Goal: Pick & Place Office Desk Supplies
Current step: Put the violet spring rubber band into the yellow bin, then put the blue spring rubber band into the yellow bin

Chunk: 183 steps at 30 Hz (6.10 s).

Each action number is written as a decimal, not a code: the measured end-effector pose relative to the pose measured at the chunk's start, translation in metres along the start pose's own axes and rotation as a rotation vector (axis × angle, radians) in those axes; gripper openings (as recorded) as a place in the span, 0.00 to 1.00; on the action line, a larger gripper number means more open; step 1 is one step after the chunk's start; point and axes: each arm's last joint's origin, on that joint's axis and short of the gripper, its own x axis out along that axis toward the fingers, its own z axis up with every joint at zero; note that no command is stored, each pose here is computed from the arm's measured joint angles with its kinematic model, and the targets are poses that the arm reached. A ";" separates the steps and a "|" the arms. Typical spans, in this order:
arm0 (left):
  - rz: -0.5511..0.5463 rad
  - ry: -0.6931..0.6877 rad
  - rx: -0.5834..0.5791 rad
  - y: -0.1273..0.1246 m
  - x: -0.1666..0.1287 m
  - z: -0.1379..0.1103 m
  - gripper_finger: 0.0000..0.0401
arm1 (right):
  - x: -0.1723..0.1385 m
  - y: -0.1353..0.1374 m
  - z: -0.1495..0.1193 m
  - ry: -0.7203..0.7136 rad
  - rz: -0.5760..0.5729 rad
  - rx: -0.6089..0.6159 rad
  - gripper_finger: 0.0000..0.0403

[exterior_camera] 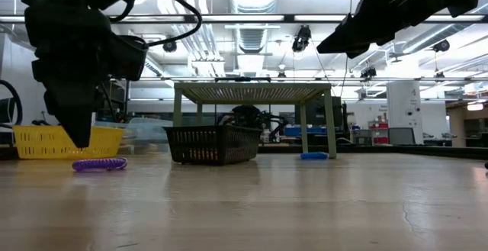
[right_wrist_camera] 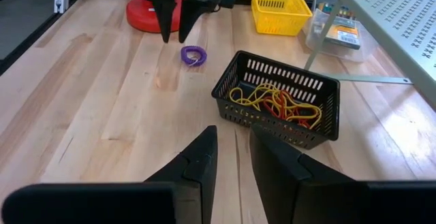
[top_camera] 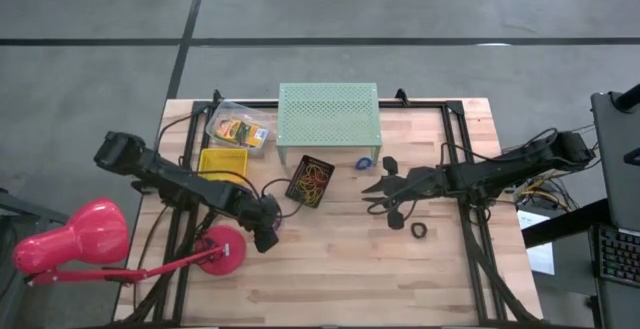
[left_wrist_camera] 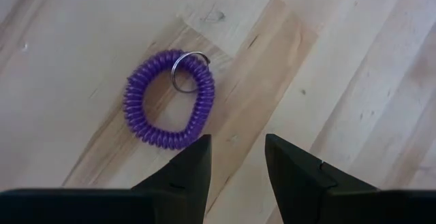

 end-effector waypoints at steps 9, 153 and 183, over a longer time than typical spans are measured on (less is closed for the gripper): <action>0.034 -0.036 0.078 0.001 0.001 0.001 0.36 | 0.000 0.000 0.000 -0.001 0.000 0.000 0.18; 0.314 -0.412 -0.911 0.124 -0.073 -0.006 0.52 | 0.000 0.000 0.000 -0.001 0.000 0.000 0.19; -0.105 -1.001 0.545 0.003 -0.077 -0.004 0.47 | 0.000 0.000 0.000 -0.001 0.000 0.000 0.19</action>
